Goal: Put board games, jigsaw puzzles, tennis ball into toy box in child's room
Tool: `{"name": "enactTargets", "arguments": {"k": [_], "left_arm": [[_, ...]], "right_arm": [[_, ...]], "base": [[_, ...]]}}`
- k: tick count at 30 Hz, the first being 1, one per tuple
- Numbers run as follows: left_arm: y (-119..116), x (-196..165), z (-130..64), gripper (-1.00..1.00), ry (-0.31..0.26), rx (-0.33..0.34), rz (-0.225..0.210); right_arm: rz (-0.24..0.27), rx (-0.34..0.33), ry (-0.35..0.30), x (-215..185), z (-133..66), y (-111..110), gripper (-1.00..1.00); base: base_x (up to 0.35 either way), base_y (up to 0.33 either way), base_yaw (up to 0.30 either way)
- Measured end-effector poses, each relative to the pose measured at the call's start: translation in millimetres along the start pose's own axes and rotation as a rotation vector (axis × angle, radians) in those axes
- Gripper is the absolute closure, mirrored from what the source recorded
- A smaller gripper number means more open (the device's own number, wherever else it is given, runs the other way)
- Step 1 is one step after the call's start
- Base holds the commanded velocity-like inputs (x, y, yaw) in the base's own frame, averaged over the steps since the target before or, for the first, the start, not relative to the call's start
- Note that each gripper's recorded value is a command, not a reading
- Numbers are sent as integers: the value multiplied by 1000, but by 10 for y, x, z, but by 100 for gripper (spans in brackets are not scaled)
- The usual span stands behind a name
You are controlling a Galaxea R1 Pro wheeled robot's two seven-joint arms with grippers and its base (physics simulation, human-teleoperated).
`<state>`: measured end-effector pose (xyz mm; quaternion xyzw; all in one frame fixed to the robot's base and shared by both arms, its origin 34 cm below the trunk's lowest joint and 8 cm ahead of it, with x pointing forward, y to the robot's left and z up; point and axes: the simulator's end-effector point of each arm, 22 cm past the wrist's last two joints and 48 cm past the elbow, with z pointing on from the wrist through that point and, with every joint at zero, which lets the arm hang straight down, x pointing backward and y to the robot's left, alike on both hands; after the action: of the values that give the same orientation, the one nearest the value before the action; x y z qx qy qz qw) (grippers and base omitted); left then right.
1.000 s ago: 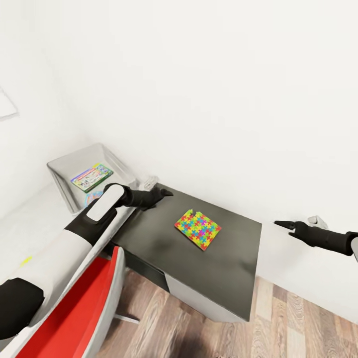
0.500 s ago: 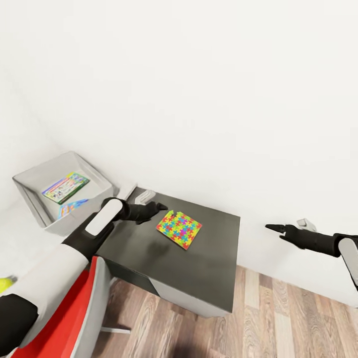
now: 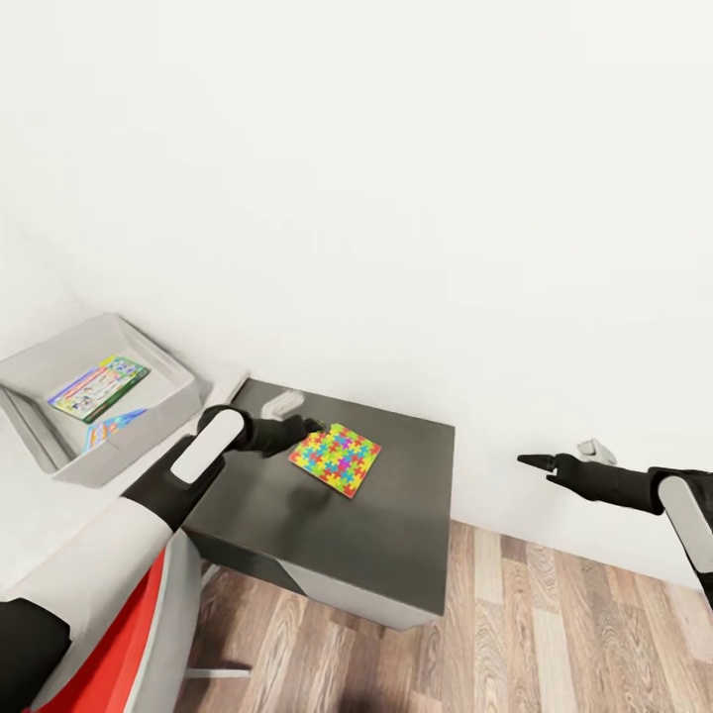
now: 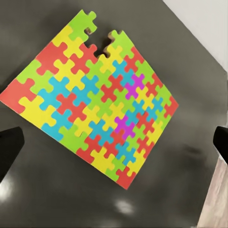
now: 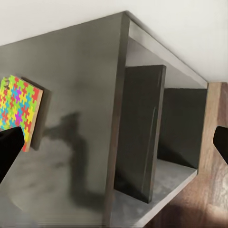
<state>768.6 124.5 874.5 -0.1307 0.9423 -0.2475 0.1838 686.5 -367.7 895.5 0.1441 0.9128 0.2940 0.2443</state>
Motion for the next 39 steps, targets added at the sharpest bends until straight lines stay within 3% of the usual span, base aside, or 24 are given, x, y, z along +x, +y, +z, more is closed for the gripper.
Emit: {"name": "enactTargets", "arguments": {"k": [7,15,32,36,39], "left_arm": [[206,27,11,-100,-10,-62,12],[412,94,36,-100,-26,-104,-18],[542,156,34,-100,-32,-119,-40],[567,76,-26,-100,-54,-105,-78],[550,48,-52,-100,-62,-100,-82]], "right_arm": [[-11,0,23,84,47,25,-100],[-35,1,76,280,159,76,-100],[-83,-3,103,364,212,194,-100],[-98,21,106,371,218,179,-100],[-102,28,104,363,210,176,-100]], "base": [[0,0,-31],[0,0,-10],[0,0,-33],[0,0,-149],[0,0,-168]]}}
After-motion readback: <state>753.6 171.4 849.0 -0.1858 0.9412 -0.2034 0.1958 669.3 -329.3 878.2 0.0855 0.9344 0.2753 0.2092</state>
